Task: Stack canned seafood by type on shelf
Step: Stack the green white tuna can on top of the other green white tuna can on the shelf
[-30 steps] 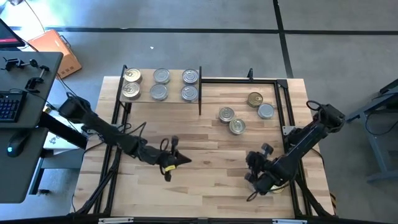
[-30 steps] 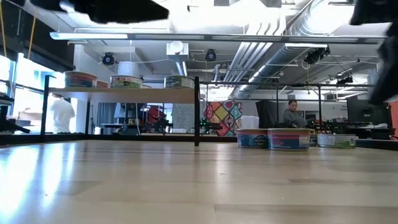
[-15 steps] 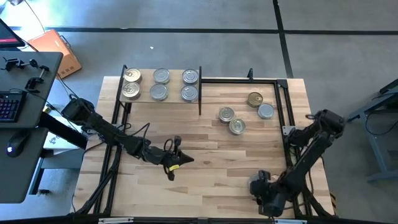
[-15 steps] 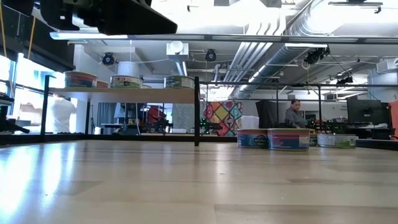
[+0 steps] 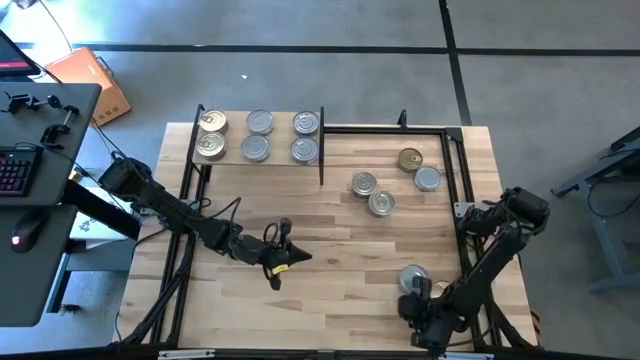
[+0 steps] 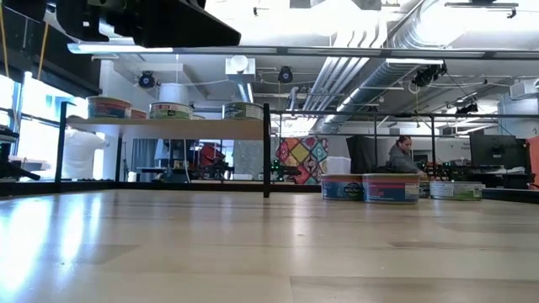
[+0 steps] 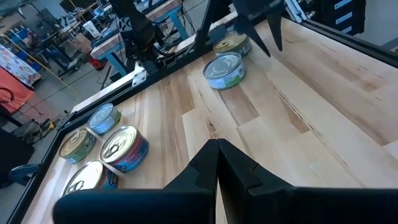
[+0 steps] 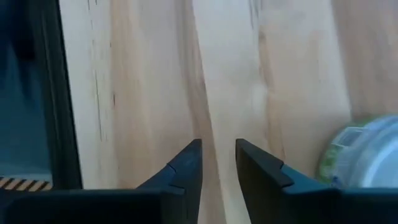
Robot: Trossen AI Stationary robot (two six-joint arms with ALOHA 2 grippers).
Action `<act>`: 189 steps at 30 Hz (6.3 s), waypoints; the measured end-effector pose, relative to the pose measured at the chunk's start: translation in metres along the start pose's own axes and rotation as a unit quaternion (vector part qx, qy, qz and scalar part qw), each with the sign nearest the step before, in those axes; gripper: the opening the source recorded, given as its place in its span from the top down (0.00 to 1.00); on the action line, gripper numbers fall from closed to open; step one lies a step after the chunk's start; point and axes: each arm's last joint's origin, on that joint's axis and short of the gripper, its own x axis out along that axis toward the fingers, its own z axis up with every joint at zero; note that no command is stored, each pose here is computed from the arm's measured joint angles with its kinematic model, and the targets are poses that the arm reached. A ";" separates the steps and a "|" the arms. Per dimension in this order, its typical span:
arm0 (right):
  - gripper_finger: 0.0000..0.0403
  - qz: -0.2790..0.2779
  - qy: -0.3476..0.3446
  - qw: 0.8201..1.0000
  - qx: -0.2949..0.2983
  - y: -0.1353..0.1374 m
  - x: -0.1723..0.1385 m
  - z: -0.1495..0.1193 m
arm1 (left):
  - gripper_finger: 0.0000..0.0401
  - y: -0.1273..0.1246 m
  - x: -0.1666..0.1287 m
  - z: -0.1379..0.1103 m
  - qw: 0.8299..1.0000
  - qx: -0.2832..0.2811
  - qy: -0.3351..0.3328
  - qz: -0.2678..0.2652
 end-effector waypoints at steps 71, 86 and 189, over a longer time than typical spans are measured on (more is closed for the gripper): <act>0.86 -0.015 -0.137 0.978 -0.154 -0.092 0.014 0.154 | 1.00 -0.012 0.019 -0.017 0.999 0.041 0.017 -0.021; 0.64 -0.118 -0.031 0.922 -0.368 -0.100 0.031 0.111 | 1.00 0.000 0.024 -0.023 0.999 0.002 0.019 -0.034; 0.99 -0.087 -0.176 0.933 -0.302 -0.098 0.074 0.165 | 0.51 -0.035 0.043 -0.052 0.970 0.227 0.045 -0.070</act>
